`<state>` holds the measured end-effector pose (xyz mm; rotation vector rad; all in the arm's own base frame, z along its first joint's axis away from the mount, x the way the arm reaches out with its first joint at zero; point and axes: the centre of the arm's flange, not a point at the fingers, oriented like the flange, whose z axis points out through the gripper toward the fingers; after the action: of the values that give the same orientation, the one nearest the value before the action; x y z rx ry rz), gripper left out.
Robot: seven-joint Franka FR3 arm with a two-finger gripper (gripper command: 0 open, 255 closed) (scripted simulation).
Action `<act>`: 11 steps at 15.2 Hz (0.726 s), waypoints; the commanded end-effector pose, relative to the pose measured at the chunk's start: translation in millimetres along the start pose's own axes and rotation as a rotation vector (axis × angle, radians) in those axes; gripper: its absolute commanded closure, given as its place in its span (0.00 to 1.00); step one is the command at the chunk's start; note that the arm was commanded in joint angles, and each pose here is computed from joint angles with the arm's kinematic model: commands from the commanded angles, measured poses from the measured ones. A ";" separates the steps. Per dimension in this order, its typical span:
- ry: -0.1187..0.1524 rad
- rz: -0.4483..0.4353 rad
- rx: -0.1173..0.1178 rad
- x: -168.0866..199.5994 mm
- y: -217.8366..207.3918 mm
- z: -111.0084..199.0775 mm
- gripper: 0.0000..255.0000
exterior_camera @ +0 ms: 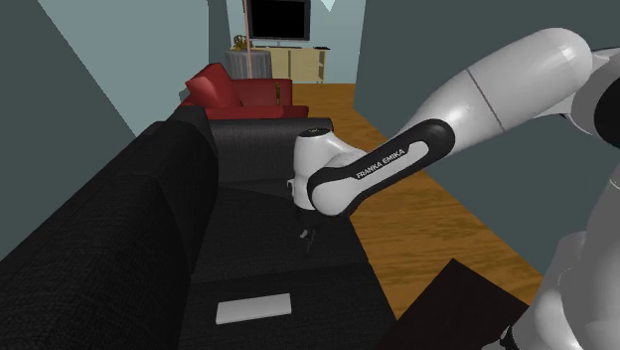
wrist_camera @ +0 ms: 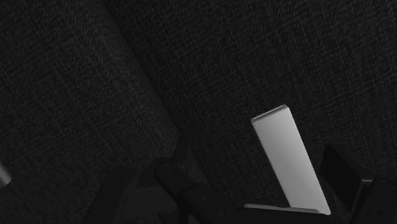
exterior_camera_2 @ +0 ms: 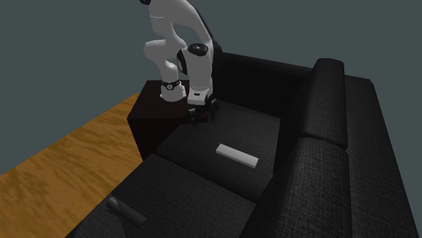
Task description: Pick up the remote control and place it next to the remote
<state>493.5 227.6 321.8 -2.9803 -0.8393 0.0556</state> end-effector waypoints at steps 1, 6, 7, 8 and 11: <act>0.004 -0.040 -0.005 18.7 -10.5 18.8 0.00; 0.010 -0.137 -0.018 59.3 -41.9 60.6 0.00; 0.011 -0.157 -0.021 67.1 -48.5 68.9 0.00; 0.013 -0.176 -0.023 74.7 -55.4 77.3 0.00; 0.016 -0.235 -0.031 97.0 -76.5 102.5 0.00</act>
<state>527.2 336.9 230.5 -2.8916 -1.1607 0.0141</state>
